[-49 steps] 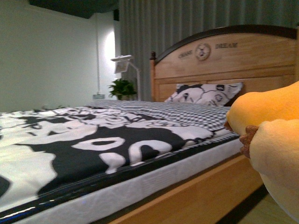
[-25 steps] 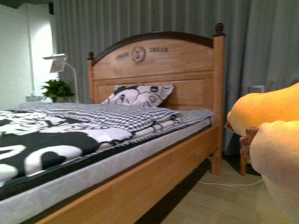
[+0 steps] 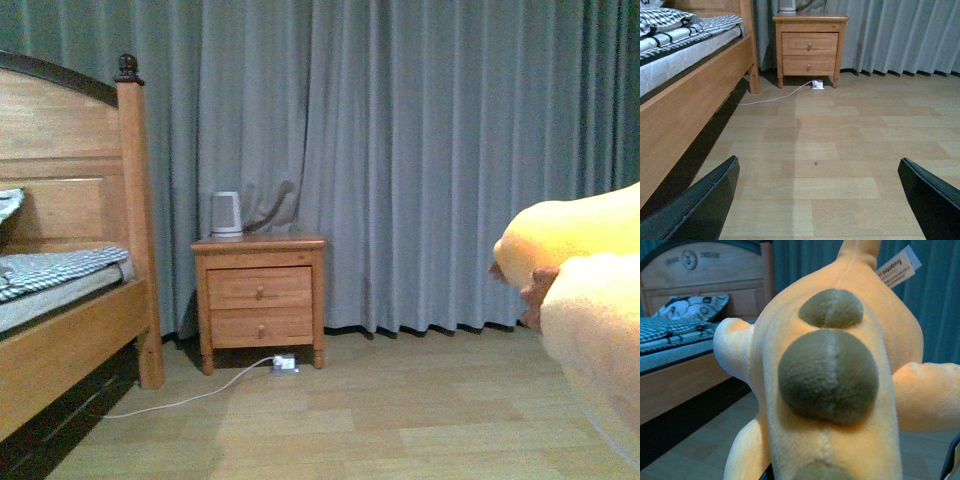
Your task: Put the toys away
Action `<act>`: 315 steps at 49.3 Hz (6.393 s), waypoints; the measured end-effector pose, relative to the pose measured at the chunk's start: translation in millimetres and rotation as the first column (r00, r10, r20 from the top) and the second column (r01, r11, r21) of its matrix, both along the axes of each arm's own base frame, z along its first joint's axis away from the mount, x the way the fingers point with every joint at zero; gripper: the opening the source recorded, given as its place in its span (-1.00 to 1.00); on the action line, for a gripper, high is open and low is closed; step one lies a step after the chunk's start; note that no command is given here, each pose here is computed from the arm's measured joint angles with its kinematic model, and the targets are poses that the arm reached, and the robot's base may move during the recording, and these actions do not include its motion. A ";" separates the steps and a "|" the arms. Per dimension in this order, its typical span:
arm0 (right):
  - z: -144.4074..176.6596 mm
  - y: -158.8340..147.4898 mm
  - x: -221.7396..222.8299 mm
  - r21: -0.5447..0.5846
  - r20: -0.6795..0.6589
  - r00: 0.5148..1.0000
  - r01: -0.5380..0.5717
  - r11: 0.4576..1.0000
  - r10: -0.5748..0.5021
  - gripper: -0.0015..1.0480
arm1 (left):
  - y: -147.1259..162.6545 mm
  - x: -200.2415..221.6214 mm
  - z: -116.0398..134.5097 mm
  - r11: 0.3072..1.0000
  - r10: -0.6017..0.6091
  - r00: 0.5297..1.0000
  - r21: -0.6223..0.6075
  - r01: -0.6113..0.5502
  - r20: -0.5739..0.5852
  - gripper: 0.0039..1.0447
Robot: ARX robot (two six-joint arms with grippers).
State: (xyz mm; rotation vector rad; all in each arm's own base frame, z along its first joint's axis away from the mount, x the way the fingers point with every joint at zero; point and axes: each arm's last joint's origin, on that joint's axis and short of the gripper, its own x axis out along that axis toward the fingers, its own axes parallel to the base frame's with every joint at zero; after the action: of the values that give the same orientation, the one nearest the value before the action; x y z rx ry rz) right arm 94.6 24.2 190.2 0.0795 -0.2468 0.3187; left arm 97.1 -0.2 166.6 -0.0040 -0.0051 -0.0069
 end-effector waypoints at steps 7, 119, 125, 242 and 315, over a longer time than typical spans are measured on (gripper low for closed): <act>0.0 0.3 -0.1 -0.002 0.001 1.000 -0.010 1.000 0.010 -0.86 | 0.1 0.0 0.0 1.000 0.005 1.000 0.000 -0.005 0.000 0.89; 0.1 0.3 -0.2 -0.002 0.002 1.000 -0.010 1.000 0.010 -0.86 | 0.2 0.0 0.1 1.000 0.008 1.000 0.000 -0.008 0.001 0.89; 0.1 0.3 -0.2 -0.002 0.002 1.000 -0.010 1.000 0.010 -0.86 | 0.2 0.0 0.1 1.000 0.008 1.000 0.000 -0.008 0.001 0.89; 0.1 0.4 -0.3 -0.002 0.002 1.000 -0.010 1.000 0.010 -0.86 | 0.1 0.0 -0.1 1.000 0.006 1.000 0.000 -0.006 0.000 0.89; 0.2 0.3 -0.4 -0.002 0.004 1.000 -0.011 1.000 0.011 -0.86 | 0.1 0.0 -0.1 1.000 0.006 1.000 0.000 -0.006 0.000 0.89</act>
State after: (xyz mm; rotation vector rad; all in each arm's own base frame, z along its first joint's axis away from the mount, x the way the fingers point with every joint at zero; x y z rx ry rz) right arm 94.2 24.5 190.4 0.0784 -0.2497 0.3297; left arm 97.2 -0.1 166.5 -0.0040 -0.0048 -0.0004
